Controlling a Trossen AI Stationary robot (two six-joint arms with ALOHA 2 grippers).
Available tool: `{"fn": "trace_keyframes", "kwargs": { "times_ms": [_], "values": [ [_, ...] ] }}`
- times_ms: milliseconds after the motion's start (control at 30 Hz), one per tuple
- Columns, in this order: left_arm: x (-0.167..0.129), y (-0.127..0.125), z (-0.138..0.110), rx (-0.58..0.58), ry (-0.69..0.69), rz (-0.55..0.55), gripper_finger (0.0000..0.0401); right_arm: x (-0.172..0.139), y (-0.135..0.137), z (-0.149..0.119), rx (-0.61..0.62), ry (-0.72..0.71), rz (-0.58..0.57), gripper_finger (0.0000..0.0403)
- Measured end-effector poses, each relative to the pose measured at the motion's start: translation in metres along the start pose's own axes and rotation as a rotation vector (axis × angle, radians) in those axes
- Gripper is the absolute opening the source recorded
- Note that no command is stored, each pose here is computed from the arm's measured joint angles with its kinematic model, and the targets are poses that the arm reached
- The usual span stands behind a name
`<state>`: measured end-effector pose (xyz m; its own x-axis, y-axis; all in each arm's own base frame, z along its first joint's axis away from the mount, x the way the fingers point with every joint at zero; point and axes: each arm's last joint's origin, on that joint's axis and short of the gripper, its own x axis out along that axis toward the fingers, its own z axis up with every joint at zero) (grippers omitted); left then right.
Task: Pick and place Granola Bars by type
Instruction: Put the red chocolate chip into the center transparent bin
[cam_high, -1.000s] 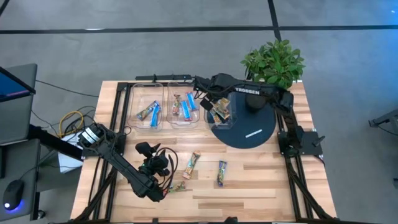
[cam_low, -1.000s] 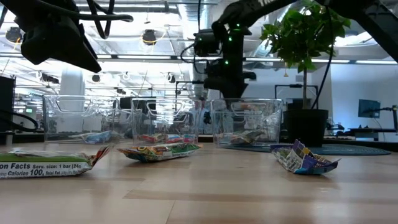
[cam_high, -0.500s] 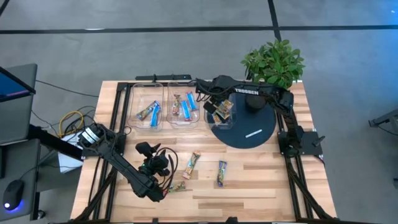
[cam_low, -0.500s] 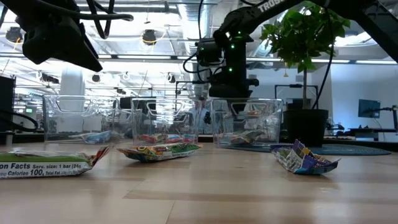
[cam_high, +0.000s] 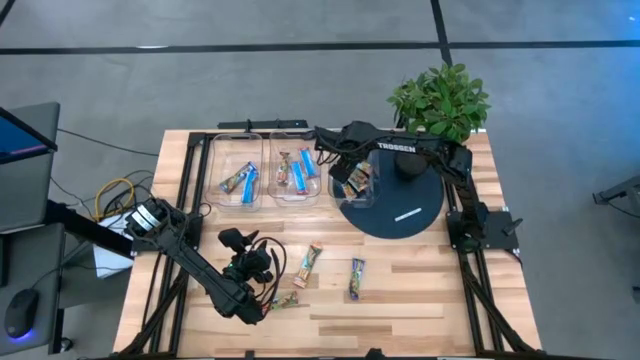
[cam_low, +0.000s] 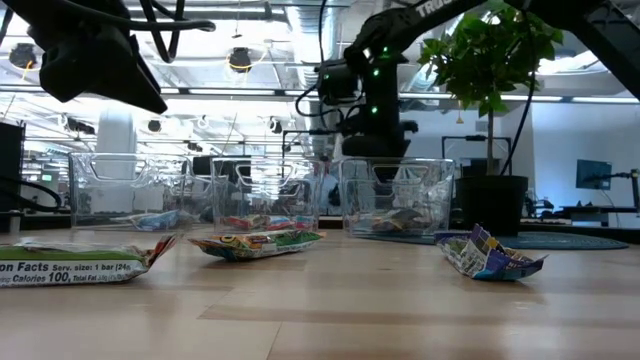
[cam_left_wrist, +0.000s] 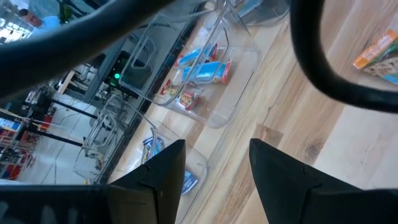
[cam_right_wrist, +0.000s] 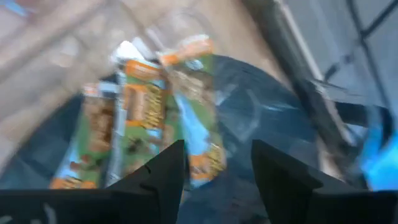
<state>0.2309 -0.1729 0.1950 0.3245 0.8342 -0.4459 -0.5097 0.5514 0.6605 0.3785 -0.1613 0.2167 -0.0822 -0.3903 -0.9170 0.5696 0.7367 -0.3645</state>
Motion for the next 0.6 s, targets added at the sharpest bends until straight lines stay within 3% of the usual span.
{"fn": "trace_keyframes", "kwargs": {
  "times_ms": [100, 267, 433, 600],
  "values": [
    [0.000, 0.000, 0.000, -0.001, -0.013, 0.002, 0.0174, -0.017, -0.005, -0.005, -0.008, -0.027, -0.053, 0.0182],
    [0.000, -0.001, 0.001, -0.012, -0.016, -0.006, 0.0174, -0.068, -0.007, -0.022, -0.070, -0.143, -0.031, 0.0177],
    [0.001, -0.001, 0.002, -0.015, -0.039, -0.002, 0.0174, -0.124, 0.013, -0.050, -0.245, -0.295, 0.034, 0.0168],
    [0.004, -0.002, 0.005, -0.031, -0.056, 0.003, 0.0174, -0.167, 0.043, -0.085, -0.496, -0.418, 0.078, 0.0164]
  ]
}}
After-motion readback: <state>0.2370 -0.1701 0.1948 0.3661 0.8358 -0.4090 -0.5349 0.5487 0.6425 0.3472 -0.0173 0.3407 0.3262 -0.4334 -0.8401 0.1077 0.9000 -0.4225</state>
